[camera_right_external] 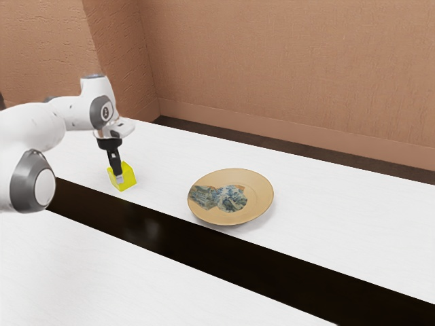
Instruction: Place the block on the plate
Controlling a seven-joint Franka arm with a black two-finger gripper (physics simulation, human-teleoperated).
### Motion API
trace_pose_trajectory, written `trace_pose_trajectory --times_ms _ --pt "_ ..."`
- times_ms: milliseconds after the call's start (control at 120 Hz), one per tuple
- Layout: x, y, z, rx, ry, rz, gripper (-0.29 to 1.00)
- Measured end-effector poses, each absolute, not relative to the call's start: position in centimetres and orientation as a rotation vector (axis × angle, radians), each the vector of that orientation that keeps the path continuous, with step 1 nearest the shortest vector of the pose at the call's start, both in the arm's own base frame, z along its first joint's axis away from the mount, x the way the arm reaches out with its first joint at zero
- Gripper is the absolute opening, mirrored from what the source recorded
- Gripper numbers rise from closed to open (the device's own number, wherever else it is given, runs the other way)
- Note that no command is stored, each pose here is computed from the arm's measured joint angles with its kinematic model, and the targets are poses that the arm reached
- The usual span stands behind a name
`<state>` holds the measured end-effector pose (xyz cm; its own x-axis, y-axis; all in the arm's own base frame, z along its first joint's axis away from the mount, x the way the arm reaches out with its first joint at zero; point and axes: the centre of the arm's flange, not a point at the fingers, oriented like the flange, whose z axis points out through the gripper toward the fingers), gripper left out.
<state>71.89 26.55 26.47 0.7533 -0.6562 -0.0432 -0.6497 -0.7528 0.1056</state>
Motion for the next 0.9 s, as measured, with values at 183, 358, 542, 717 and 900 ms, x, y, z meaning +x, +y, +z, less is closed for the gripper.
trace_pose_trajectory --times_ms 183,358,542,717,900 --pt "71.9 26.6 26.1 2.860 -1.073 -0.117 0.63" --pt "72.0 26.6 26.2 2.862 -1.080 -0.110 0.45" --pt "72.2 26.5 27.8 2.874 -1.091 -0.083 0.39" --pt "72.2 26.1 32.7 2.906 -1.112 -0.017 0.40" --pt "72.0 24.2 37.6 2.918 -1.155 0.036 0.41"
